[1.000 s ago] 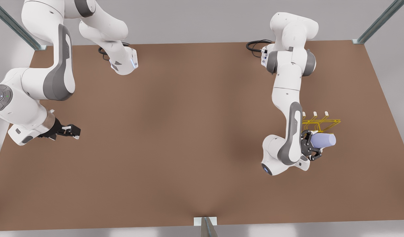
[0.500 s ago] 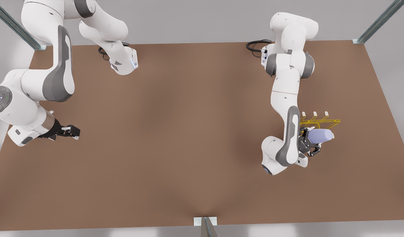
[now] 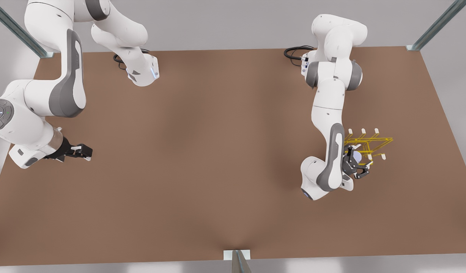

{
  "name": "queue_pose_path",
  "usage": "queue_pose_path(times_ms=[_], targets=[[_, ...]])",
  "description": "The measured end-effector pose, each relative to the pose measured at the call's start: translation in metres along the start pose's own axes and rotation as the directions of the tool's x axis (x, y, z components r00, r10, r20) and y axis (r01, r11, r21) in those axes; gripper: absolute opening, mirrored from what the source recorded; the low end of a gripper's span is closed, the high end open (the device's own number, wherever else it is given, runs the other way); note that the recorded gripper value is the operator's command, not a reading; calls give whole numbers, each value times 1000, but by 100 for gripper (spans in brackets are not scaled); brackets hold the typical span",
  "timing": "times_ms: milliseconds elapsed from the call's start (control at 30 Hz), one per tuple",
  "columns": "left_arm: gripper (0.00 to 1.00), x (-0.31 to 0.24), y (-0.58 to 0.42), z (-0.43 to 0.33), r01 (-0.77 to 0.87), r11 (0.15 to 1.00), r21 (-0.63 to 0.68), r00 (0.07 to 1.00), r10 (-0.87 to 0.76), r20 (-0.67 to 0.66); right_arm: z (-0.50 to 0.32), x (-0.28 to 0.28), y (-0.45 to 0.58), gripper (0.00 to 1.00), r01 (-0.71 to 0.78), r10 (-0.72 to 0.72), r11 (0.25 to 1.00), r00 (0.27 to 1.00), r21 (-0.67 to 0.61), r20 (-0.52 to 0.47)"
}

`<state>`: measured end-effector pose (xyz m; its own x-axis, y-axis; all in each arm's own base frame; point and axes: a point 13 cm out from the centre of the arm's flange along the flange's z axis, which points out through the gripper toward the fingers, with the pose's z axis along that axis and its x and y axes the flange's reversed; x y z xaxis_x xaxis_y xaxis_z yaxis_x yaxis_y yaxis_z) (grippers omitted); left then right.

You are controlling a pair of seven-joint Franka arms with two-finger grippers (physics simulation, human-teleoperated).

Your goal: Place the cup on the cup holder

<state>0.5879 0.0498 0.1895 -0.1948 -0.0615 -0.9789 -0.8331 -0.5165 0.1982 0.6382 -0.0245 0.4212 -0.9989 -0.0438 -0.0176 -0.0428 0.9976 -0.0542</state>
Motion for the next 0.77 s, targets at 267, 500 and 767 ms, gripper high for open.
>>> queue_pose_path(times_ms=[267, 500, 767], targets=[[100, -138, 185, -210, -74, 927, 367, 621, 331, -710, 0, 0, 0, 100, 1, -1, 1000, 1000, 0, 0], [100, -209, 124, -93, -189, 744, 641, 118, 666, -737, 1, 0, -1, 100, 0, 0, 1000, 1000, 0, -1], [100, -164, 97, -153, -80, 272, 959, -19, 961, -275, -6, -2, 2, 100, 4, -4, 1000, 1000, 5, 11]])
